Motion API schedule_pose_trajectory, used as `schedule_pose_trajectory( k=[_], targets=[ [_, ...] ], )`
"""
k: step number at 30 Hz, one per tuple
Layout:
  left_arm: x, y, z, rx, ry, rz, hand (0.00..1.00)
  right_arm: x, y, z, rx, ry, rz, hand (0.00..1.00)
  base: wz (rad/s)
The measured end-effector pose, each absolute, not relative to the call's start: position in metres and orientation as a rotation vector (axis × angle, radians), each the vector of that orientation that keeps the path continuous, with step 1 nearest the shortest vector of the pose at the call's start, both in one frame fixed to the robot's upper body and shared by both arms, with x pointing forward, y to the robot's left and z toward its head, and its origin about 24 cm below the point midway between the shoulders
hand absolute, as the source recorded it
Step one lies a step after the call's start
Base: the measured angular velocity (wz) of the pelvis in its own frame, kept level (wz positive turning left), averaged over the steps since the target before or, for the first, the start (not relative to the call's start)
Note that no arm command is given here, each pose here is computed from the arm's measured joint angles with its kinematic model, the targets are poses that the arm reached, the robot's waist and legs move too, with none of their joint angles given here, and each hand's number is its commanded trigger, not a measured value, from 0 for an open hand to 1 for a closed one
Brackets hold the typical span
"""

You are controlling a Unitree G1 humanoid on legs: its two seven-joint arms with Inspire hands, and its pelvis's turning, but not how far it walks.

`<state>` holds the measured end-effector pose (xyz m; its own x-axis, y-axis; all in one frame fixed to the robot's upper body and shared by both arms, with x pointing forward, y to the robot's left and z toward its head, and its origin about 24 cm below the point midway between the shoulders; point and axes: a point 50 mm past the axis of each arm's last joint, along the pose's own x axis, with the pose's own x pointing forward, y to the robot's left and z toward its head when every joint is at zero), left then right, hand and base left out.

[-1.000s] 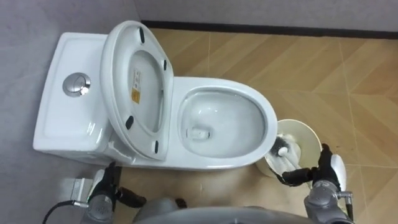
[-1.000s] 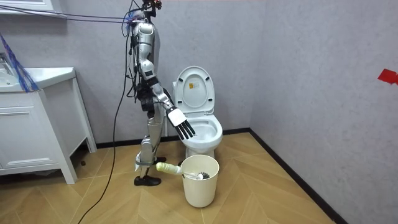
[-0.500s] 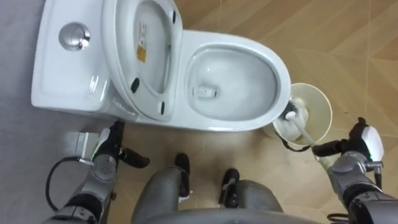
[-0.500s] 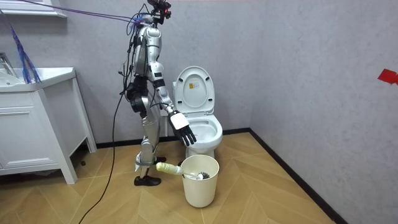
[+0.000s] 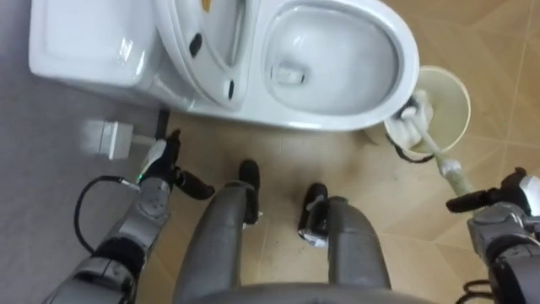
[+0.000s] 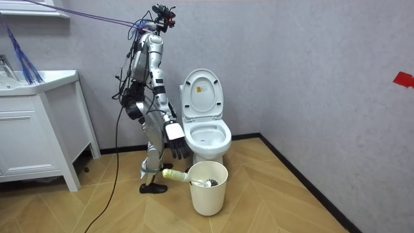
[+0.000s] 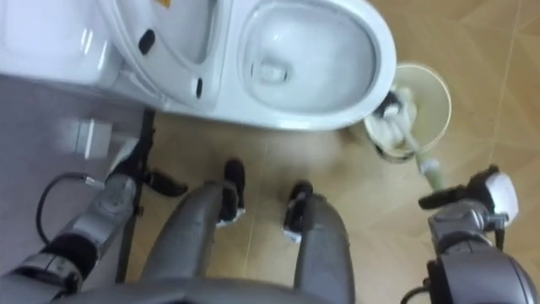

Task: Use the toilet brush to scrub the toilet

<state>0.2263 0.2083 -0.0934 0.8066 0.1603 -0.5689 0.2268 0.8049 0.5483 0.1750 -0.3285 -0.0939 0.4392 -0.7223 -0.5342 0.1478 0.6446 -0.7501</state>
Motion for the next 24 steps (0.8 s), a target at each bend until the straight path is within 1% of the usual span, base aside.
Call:
schedule_pose_trajectory(
  k=[8,14,18,24],
  targets=[
    [0.246,0.209,-0.074,0.684,0.542,-0.043,0.00,0.188,-0.331,-0.086,-0.729,0.958,-0.518,0.00,0.01],
    [0.264,0.195,-0.052,0.651,0.417,-0.043,0.00,0.195,-0.342,-0.076,-0.749,0.937,-0.528,0.00,0.05],
    [0.263,0.195,-0.052,0.643,0.418,-0.030,0.00,0.200,-0.346,-0.070,-0.766,0.914,-0.542,0.00,0.00],
    [0.265,0.194,-0.049,0.647,0.396,-0.008,0.00,0.221,-0.346,-0.055,-0.794,0.833,-0.576,0.00,0.00]
  ],
)
